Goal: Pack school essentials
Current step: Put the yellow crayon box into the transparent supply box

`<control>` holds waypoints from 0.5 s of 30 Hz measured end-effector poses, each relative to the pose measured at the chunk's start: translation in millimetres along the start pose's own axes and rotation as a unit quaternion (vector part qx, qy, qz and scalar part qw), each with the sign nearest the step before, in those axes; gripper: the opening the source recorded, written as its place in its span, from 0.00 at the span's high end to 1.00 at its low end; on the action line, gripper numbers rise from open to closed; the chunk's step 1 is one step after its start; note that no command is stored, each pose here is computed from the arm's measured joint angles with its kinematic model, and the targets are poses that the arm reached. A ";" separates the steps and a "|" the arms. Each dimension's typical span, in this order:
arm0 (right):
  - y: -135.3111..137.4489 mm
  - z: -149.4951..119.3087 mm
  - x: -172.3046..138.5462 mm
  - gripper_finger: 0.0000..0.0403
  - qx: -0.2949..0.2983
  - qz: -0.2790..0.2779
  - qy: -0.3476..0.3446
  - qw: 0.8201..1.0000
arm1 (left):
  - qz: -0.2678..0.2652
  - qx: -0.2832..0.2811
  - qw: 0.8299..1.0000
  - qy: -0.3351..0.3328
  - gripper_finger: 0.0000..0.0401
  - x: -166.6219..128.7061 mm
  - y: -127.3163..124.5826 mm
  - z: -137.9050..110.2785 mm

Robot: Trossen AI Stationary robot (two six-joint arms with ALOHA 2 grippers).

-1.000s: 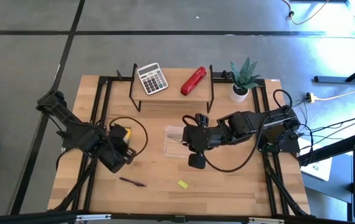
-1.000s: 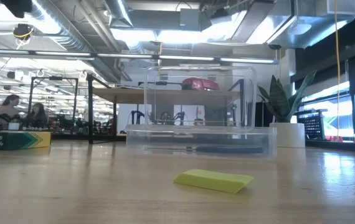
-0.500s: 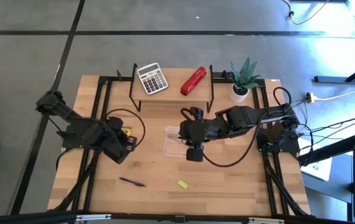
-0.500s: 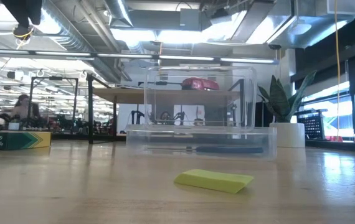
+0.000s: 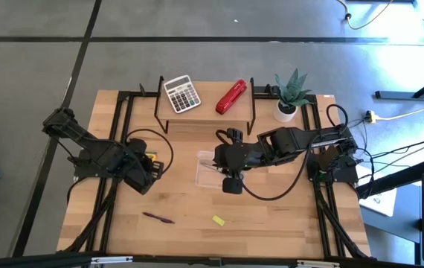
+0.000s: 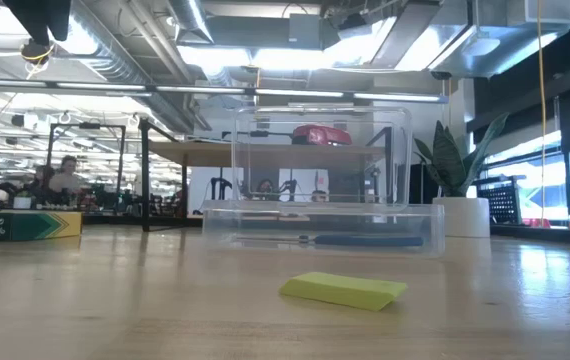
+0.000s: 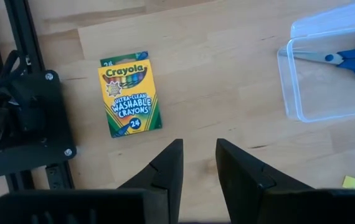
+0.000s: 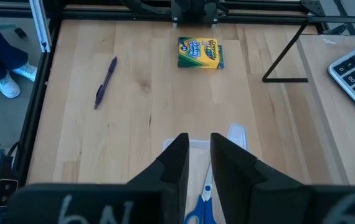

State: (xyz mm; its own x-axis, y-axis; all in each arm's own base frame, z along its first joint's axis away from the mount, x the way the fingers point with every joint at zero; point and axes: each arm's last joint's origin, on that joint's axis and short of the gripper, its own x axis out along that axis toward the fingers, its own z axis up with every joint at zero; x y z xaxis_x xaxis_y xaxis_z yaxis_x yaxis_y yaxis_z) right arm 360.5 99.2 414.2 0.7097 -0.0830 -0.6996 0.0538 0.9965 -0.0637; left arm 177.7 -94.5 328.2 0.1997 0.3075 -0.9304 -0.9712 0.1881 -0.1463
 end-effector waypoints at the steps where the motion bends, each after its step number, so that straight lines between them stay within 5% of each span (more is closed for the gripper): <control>1: 0.0 0.0 0.0 0.83 0.000 0.000 0.000 1.000 | 0.000 0.002 1.000 0.000 0.78 0.0 0.0 0.0; 15: -0.1 0.0 0.0 0.83 0.000 0.000 0.000 1.000 | -0.014 0.004 1.000 0.006 0.78 -0.3 -2.4 -1.9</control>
State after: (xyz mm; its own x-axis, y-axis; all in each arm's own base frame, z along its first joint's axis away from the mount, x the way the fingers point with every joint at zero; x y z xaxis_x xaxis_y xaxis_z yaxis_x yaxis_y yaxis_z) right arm 360.5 99.1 414.1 0.7095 -0.0829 -0.6998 0.0536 0.9965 -0.0637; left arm 179.6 -96.8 328.2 0.2244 0.2916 -0.9298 -0.9645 0.2030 -0.1692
